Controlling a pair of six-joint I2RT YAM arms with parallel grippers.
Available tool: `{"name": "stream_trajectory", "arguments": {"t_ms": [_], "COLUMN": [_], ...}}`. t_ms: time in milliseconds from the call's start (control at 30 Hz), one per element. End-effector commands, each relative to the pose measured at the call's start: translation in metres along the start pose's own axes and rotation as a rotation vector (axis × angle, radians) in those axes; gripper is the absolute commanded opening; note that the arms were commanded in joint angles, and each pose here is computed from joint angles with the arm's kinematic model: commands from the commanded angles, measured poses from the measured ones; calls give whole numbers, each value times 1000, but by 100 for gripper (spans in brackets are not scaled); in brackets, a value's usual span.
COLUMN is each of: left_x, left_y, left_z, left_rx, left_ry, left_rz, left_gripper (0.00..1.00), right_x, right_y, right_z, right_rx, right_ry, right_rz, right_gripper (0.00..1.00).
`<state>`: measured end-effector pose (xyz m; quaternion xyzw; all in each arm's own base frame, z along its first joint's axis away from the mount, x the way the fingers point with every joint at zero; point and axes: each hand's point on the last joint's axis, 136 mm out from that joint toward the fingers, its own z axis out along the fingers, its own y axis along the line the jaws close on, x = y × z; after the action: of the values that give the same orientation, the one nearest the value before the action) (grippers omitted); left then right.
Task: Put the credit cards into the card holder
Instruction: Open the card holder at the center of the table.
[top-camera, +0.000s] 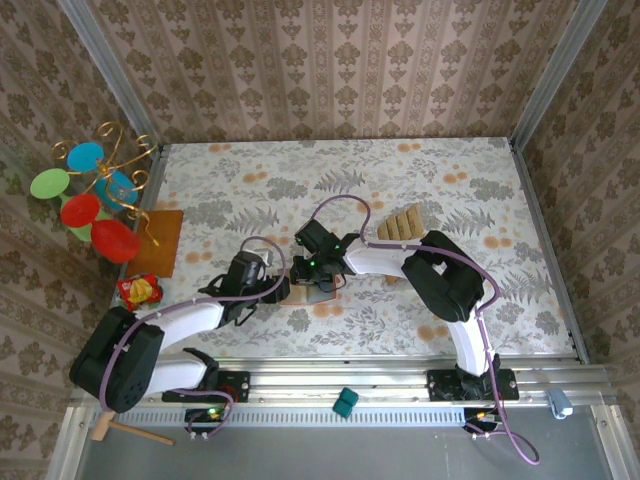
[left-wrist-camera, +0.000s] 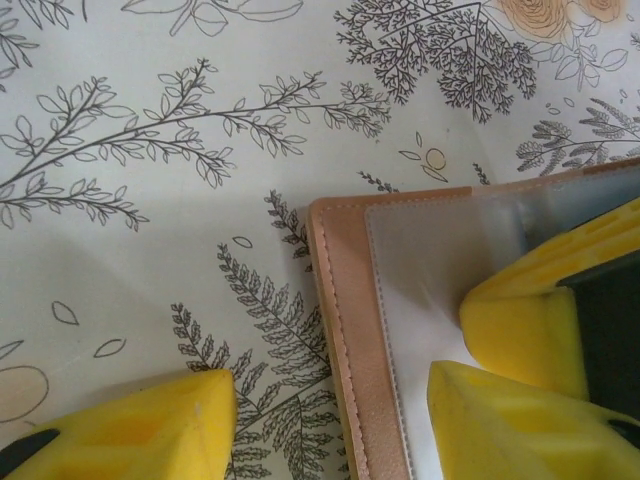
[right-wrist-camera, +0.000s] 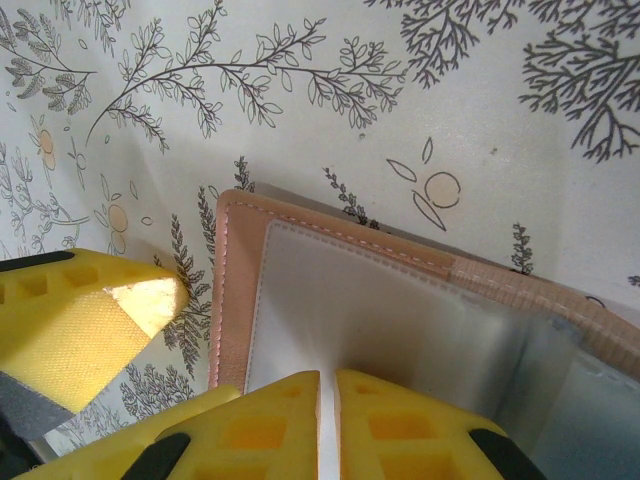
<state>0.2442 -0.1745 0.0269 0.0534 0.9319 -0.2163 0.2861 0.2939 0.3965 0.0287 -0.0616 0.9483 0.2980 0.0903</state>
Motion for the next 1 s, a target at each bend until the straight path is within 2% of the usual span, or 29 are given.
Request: {"name": "stream_trajectory", "arguments": {"t_ms": [0, 200, 400, 667, 833, 967], "left_x": [7, 15, 16, 19, 18, 18], "left_y": [1, 9, 7, 4, 2, -1], "left_z": [7, 8, 11, 15, 16, 17], "left_rx": [-29, -118, -143, -150, -147, -146], "left_ry": [28, 76, 111, 132, 135, 138], "left_rz": [15, 62, 105, 120, 123, 128], "left_gripper": [52, 44, 42, 41, 42, 41], "right_x": [-2, -8, -7, 4, 17, 23], "right_y": [5, 2, -9, -45, -75, -82], "right_z": [-4, -24, -45, -63, -56, -45], "right_rx": [-6, -12, 16, 80, 112, 117], "right_ry": [-8, -44, -78, -108, -94, -67], "right_rz": [3, 7, 0, 31, 78, 91], "right_gripper": [15, 23, 27, 26, 22, 21]}}
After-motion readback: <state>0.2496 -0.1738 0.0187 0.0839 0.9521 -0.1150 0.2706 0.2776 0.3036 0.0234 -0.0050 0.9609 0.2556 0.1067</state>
